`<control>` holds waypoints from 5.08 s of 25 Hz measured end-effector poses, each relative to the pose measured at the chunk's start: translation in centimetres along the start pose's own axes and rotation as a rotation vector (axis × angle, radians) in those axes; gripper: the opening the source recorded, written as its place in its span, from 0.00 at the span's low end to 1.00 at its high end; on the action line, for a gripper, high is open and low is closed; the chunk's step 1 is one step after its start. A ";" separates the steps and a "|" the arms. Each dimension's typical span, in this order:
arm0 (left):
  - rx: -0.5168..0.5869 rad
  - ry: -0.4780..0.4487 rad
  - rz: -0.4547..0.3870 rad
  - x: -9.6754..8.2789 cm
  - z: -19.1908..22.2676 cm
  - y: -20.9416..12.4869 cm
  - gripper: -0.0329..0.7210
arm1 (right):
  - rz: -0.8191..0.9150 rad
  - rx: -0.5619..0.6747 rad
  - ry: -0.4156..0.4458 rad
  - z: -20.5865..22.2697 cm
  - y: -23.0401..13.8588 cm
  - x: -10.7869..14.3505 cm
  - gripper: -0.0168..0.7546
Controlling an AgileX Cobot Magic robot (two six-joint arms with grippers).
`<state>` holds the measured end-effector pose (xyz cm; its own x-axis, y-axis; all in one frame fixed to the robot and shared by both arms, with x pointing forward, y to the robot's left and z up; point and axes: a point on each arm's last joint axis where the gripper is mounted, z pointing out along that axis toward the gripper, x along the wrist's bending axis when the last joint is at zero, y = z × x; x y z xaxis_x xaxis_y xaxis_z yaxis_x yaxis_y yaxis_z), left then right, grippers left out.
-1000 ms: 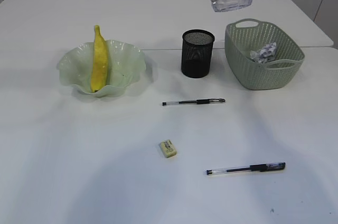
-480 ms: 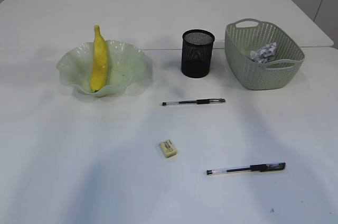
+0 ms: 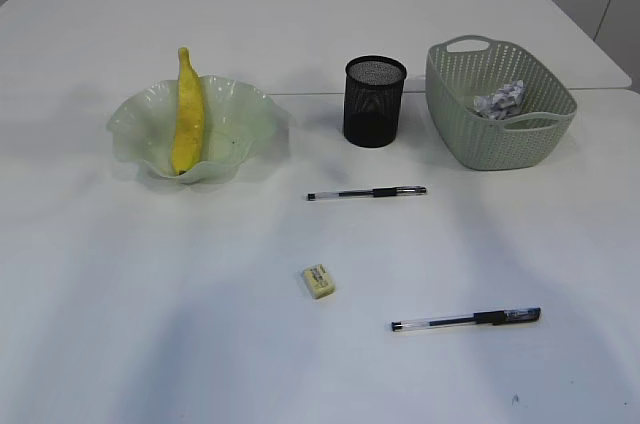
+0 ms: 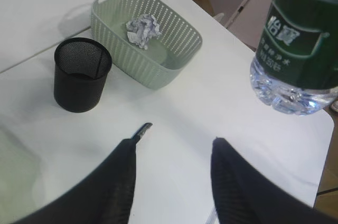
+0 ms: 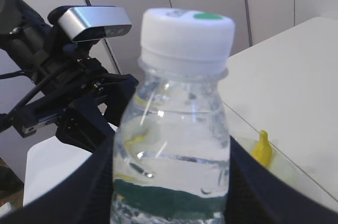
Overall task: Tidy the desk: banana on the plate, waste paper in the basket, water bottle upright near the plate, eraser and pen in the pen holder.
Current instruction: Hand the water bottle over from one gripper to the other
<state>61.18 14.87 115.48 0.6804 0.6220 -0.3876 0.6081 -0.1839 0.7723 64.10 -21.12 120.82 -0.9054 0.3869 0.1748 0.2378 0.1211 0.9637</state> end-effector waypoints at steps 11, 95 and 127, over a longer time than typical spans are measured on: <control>-0.065 0.023 0.047 0.2 0.0 0.6 0.40 | 0.001 -0.004 0.012 0.7 -0.9 -1.0 0.52; -0.203 -0.212 0.034 -3.2 2.4 1.5 0.91 | 0.080 -0.124 0.121 3.5 -0.6 -0.3 0.52; -0.222 -0.231 0.013 -3.4 2.4 1.7 0.89 | 0.111 -0.143 0.180 5.1 -0.2 1.1 0.52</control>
<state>60.89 10.59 116.91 0.7778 0.4271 -0.4611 0.5118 -0.0045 0.8591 64.86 -16.02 119.77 -0.9275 0.2203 0.3020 0.2989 -0.0482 0.9531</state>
